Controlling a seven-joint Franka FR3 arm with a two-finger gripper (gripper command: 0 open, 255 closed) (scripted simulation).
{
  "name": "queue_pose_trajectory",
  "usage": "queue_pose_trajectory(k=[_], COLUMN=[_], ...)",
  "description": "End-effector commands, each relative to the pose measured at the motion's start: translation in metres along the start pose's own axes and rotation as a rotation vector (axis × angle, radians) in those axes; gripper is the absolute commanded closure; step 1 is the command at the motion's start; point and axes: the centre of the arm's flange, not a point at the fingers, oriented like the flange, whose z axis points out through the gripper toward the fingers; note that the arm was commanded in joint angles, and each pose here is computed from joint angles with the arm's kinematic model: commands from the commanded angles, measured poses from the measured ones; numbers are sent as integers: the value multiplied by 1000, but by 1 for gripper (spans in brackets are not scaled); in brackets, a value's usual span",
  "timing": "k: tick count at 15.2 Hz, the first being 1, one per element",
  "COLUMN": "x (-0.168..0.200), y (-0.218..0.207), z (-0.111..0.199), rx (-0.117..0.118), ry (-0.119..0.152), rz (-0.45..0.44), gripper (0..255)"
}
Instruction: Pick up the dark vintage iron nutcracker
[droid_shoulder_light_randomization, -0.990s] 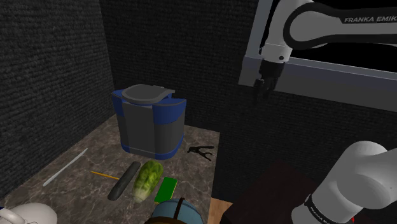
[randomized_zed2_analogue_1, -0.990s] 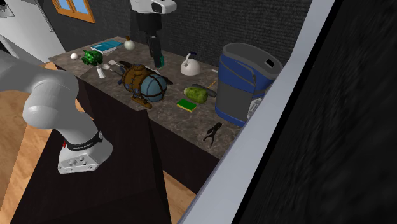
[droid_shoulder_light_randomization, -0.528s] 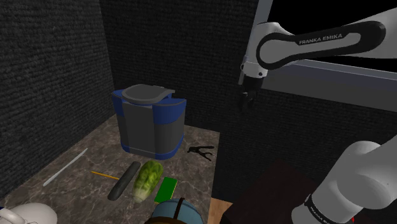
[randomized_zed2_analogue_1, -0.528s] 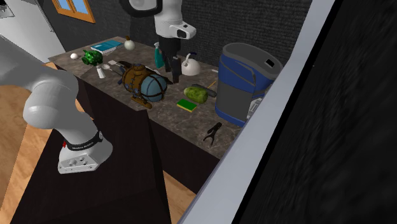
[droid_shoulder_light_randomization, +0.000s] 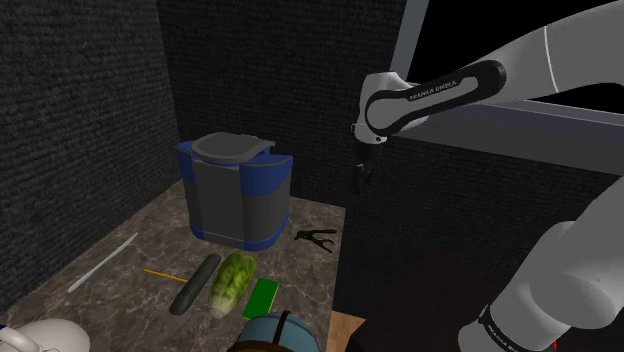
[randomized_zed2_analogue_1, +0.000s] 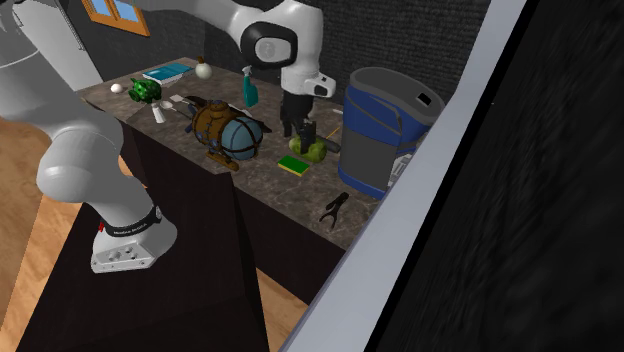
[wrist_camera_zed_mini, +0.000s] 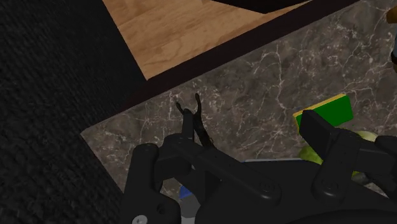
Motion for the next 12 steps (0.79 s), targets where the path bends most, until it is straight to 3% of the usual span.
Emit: queue_pose_trajectory(k=[1,12], x=[19,116], y=[7,23], z=[21,135], rx=[0,5], ry=[-9,-64], rz=[-27,-168], gripper=[0,0])
